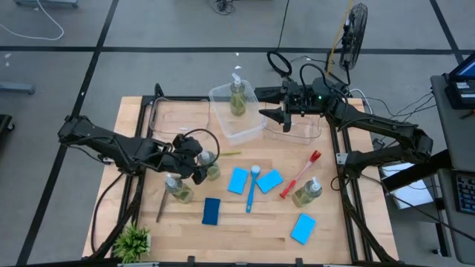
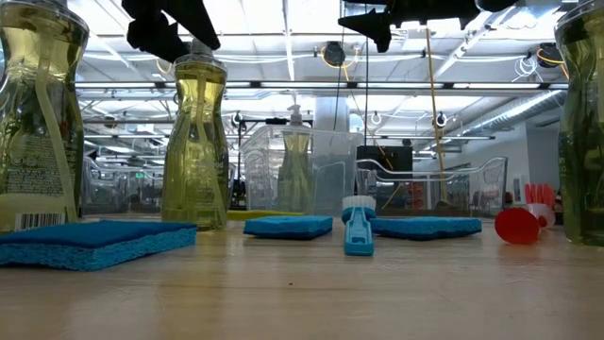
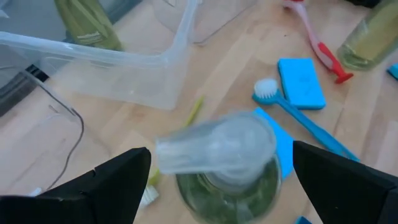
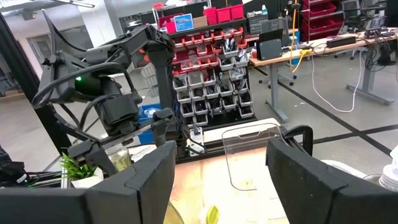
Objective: Pick & Place Kitchen Sink Supplies
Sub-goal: Put the yellow dish soap into the white bin
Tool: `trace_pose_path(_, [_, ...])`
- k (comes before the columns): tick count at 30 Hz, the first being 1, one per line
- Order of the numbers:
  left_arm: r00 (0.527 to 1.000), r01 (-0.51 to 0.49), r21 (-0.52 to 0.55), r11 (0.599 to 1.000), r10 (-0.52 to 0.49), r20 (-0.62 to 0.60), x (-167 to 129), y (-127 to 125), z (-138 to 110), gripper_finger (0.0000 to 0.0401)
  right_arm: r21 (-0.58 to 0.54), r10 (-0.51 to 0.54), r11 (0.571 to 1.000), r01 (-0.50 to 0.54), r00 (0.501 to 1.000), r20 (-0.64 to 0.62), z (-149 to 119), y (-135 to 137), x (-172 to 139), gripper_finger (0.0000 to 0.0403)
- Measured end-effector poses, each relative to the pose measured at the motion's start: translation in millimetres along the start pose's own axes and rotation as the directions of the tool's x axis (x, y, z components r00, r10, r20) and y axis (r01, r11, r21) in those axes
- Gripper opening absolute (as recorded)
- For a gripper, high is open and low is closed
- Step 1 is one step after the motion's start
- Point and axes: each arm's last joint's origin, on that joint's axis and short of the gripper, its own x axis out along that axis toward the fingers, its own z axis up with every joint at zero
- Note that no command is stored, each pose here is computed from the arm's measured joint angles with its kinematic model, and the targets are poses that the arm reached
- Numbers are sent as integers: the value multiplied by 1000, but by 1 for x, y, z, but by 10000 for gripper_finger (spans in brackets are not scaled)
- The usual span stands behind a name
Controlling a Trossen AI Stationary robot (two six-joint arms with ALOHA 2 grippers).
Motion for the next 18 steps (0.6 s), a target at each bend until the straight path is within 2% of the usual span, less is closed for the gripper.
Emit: trace_pose_path(18, [998, -62, -13, 998, 62, 9, 15, 5, 6, 390, 1, -1, 1000, 1, 1000, -1, 0, 0, 0, 238])
